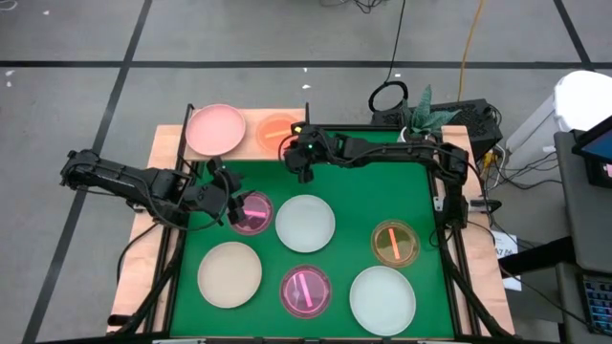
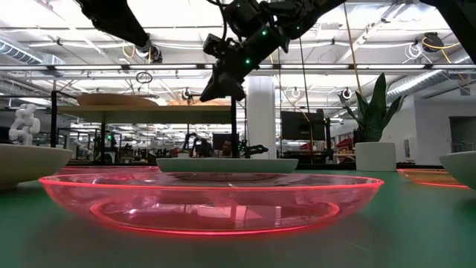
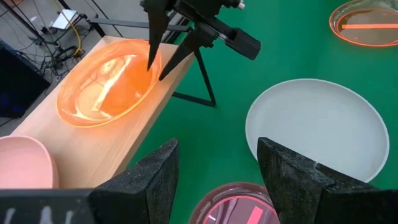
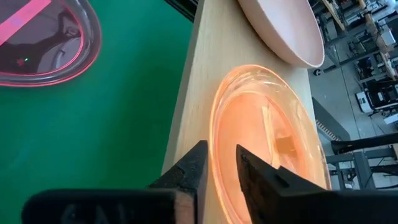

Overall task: Place and stack plates onto a shelf
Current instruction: Put the top orange plate on the shelf

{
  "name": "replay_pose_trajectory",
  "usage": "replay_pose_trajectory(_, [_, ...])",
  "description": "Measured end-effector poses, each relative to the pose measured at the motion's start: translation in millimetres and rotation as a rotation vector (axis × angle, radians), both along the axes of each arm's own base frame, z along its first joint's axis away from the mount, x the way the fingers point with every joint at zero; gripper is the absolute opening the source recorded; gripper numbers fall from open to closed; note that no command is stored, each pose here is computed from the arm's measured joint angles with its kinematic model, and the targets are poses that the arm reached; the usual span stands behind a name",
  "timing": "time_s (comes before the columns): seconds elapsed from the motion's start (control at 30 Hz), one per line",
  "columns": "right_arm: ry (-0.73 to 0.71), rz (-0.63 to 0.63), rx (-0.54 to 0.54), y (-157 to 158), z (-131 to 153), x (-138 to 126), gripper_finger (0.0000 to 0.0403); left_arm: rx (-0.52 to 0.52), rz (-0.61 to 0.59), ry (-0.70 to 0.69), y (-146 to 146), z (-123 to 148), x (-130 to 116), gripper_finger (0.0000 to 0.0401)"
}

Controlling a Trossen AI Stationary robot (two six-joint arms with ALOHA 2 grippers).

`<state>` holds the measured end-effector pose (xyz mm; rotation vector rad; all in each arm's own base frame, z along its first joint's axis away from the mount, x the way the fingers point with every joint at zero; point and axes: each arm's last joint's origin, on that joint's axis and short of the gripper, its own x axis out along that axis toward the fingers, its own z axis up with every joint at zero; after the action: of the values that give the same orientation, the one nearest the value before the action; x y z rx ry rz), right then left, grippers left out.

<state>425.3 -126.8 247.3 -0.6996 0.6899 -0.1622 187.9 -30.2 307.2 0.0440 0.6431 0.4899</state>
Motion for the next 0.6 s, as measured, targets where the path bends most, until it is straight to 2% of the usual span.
replay_pose_trajectory(0.33, [-0.017, -0.036, -0.015, -1.0, 2.9, -0.3, 0.0104, -0.004, 0.002, -0.002, 0.0, 0.0, 0.0, 0.022])
replay_pose_trajectory(0.5, [-0.06, -0.039, 0.026, 10.7, 24.6, -8.8, 0.0107, -0.009, -0.005, -0.004, -1.9, -0.1, -0.4, 0.022])
replay_pose_trajectory(0.6, [-0.062, -0.064, 0.102, 19.7, 34.2, -16.0, 0.0107, -0.01, -0.024, -0.003, -5.3, -0.1, -1.0, 0.022])
